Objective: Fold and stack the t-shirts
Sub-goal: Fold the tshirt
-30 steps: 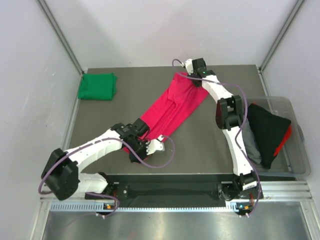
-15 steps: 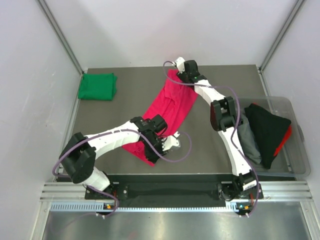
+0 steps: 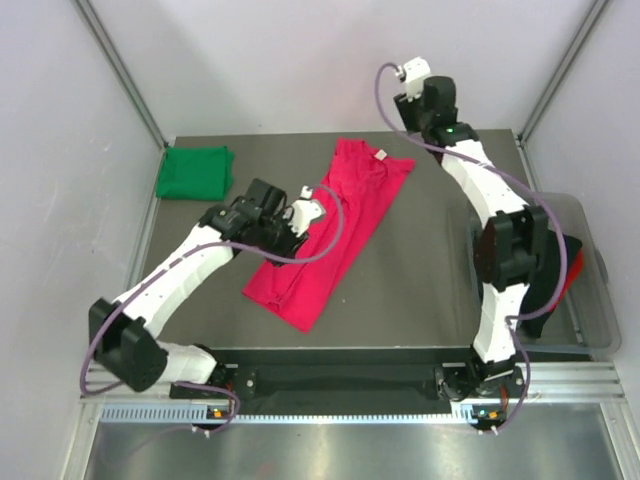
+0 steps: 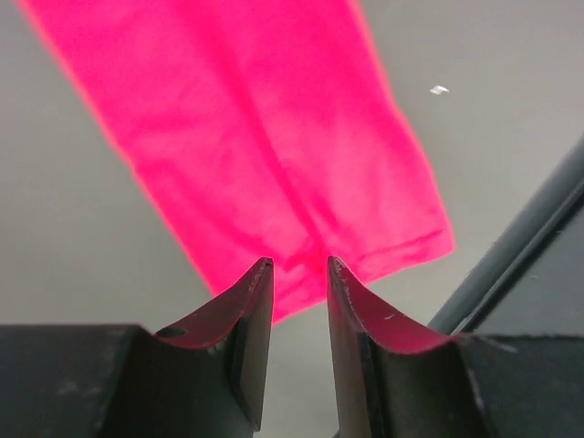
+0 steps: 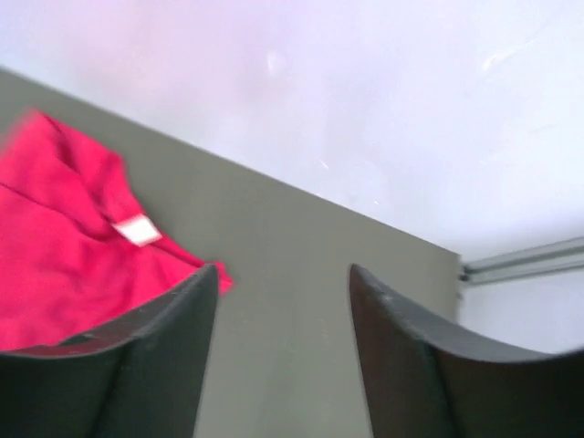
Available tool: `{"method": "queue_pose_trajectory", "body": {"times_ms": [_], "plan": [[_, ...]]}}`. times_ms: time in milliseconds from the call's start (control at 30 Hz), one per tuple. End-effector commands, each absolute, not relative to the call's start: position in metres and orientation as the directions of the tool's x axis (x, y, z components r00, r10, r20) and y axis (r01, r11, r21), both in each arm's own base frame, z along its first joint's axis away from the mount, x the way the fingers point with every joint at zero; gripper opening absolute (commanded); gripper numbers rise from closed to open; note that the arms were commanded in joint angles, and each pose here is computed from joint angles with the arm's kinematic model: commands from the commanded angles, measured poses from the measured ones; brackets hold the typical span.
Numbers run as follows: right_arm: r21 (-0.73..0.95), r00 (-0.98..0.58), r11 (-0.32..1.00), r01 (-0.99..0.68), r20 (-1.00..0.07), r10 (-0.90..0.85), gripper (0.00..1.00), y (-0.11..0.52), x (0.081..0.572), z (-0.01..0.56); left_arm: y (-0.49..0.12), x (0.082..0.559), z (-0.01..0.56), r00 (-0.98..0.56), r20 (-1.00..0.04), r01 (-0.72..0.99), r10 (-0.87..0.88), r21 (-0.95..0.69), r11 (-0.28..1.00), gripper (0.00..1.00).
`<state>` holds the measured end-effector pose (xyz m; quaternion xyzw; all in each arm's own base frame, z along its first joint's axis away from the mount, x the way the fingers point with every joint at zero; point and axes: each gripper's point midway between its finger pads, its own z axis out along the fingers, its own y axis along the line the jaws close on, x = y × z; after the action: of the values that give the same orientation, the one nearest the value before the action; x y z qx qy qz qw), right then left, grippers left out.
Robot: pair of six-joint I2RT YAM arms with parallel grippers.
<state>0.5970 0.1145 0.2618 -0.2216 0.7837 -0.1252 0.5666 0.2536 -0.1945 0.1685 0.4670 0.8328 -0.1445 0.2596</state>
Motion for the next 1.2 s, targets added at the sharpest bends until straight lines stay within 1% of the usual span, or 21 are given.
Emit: {"method": "queue_pose_trajectory", "body": {"times_ms": [0,33,67,133,167,233,267,300,367,467,633,700,800,900,967,1067,1100,1133,1167], "plan": [[-0.191,-0.425,0.942,-0.275,-0.855,-0.297,0.56,0.122,0.578,0.218,-0.166,0.257,0.153,-0.510,-0.572,0.759,0.643,0.053,0.649,0.35],[-0.084,-0.477,0.943,-0.321,-0.847,-0.237,0.49,0.122,0.575,0.208,-0.153,0.264,0.149,-0.542,-0.579,0.717,0.609,0.059,0.694,0.36],[0.046,-0.565,0.955,-0.295,-0.814,-0.135,0.47,0.124,0.575,0.179,-0.145,0.266,0.145,-0.568,-0.582,0.687,0.582,0.053,0.724,0.38],[0.210,-0.633,0.935,-0.286,-0.774,-0.020,0.46,0.123,0.575,0.160,-0.134,0.269,0.139,-0.606,-0.611,0.637,0.510,0.011,0.771,0.42],[0.227,-0.662,0.935,-0.273,-0.750,-0.011,0.47,0.121,0.573,0.140,-0.123,0.274,0.137,-0.630,-0.619,0.599,0.469,-0.002,0.801,0.43],[0.228,-0.663,0.932,-0.282,-0.749,-0.017,0.48,0.122,0.577,0.133,-0.112,0.278,0.128,-0.667,-0.611,0.555,0.426,-0.027,0.831,0.44],[0.249,-0.688,0.932,-0.265,-0.726,-0.002,0.48,0.119,0.579,0.119,-0.108,0.280,0.123,-0.689,-0.596,0.540,0.412,-0.042,0.841,0.44],[0.260,-0.692,0.930,-0.260,-0.722,0.008,0.49,0.119,0.582,0.116,-0.104,0.283,0.121,-0.701,-0.591,0.528,0.400,-0.053,0.847,0.45],[0.249,-0.685,0.938,-0.243,-0.729,0.016,0.50,0.114,0.593,0.112,-0.090,0.287,0.109,-0.764,-0.543,0.473,0.349,-0.103,0.875,0.44],[0.244,-0.684,0.941,-0.233,-0.729,0.020,0.51,0.112,0.604,0.103,-0.074,0.297,0.100,-0.810,-0.510,0.421,0.288,-0.164,0.892,0.43],[0.275,-0.700,0.934,-0.227,-0.713,0.040,0.51,0.115,0.614,0.082,-0.059,0.306,0.090,-0.829,-0.509,0.369,0.230,-0.190,0.910,0.42],[0.298,-0.724,0.933,-0.202,-0.687,0.063,0.52,0.113,0.615,0.066,-0.059,0.305,0.084,-0.837,-0.503,0.360,0.217,-0.208,0.909,0.42],[0.336,-0.712,0.921,-0.196,-0.694,0.102,0.52,0.114,0.622,0.070,-0.060,0.303,0.073,-0.857,-0.476,0.342,0.198,-0.239,0.909,0.42],[0.323,-0.712,0.931,-0.168,-0.693,0.112,0.52,0.110,0.624,0.069,-0.063,0.302,0.067,-0.873,-0.448,0.337,0.191,-0.272,0.901,0.41],[0.303,-0.716,0.945,-0.120,-0.686,0.129,0.52,0.102,0.625,0.067,-0.063,0.304,0.066,-0.878,-0.441,0.330,0.185,-0.279,0.902,0.40],[0.293,-0.716,0.951,-0.097,-0.685,0.138,0.50,0.099,0.627,0.065,-0.063,0.306,0.068,-0.874,-0.449,0.332,0.185,-0.275,0.902,0.40],[0.292,-0.715,0.952,-0.094,-0.685,0.139,0.46,0.098,0.627,0.066,-0.063,0.306,0.069,-0.873,-0.453,0.333,0.184,-0.277,0.901,0.40],[0.291,-0.714,0.952,-0.095,-0.686,0.138,0.42,0.099,0.627,0.065,-0.064,0.305,0.070,-0.872,-0.454,0.333,0.182,-0.278,0.901,0.40],[0.288,-0.710,0.953,-0.097,-0.691,0.137,0.30,0.100,0.628,0.067,-0.064,0.303,0.069,-0.874,-0.452,0.331,0.179,-0.283,0.900,0.40]]}}
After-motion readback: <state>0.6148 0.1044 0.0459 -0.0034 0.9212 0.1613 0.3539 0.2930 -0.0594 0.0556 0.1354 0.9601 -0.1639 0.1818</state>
